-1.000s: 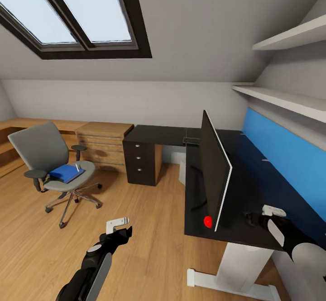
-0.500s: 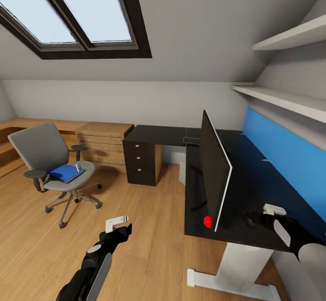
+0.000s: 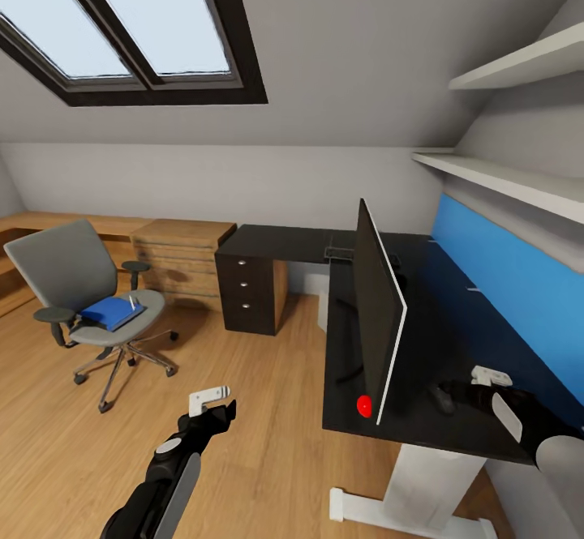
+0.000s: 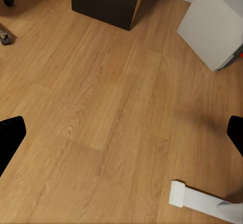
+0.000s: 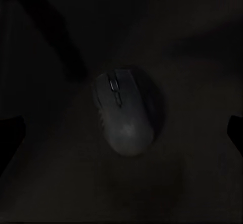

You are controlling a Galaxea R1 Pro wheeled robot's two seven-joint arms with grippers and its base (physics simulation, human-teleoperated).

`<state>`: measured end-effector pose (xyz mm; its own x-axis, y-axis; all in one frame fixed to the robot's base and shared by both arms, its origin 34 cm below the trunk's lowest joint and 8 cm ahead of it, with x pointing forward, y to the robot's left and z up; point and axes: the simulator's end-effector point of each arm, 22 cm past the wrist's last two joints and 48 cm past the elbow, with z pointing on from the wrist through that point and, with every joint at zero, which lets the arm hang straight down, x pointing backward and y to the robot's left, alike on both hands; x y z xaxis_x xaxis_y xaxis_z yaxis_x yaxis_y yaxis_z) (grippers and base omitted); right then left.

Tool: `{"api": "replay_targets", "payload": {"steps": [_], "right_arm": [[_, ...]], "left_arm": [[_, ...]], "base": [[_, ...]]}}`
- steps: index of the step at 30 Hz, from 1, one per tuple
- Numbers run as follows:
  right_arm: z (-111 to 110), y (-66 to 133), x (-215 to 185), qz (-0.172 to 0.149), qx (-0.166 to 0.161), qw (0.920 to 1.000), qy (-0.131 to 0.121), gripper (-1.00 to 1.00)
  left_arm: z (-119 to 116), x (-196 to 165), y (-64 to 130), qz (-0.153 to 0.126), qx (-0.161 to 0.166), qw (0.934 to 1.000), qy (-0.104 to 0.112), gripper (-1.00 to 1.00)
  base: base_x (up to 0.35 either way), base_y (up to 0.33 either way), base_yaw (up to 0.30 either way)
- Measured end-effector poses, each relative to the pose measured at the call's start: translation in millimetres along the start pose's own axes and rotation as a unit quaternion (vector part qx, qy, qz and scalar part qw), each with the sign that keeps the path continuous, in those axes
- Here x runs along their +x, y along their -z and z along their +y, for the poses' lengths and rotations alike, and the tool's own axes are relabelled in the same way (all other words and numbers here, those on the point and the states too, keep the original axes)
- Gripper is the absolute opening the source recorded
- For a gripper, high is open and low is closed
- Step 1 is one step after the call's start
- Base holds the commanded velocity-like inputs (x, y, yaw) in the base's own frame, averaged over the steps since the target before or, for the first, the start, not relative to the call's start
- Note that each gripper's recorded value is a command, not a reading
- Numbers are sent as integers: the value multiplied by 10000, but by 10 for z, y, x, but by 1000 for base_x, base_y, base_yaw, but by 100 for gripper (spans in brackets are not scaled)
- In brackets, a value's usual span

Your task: In the bedroom, organize the workspace by keeping the computer under the desk, ensuring the monitor is on the desk, placing the keyboard on the desk next to the monitor, placing the mouse on the desk next to the keyboard, moving the folder from the swivel chair onto the desk next to the mouse, stacking the notebook on top of the folder with the pen on top of the notebook, and positioning the swivel chair next to the desk.

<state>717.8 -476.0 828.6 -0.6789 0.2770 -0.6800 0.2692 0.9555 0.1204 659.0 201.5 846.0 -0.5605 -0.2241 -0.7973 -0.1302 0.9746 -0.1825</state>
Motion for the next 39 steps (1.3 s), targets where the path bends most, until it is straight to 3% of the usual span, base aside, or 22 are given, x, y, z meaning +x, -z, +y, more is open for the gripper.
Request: {"api": "replay_targets", "payload": {"steps": [25, 39], "right_arm": [[76, 0, 16, 25, -157, 9999, -3, 100], [69, -51, 85, 117, -150, 9998, -11, 100]], "left_arm": [[1, 32, -5, 32, -1, 10000, -5, 100], [0, 57, -44, 14, -4, 10000, 9, 100]], "base": [[116, -7, 0], [13, 0, 0]]}}
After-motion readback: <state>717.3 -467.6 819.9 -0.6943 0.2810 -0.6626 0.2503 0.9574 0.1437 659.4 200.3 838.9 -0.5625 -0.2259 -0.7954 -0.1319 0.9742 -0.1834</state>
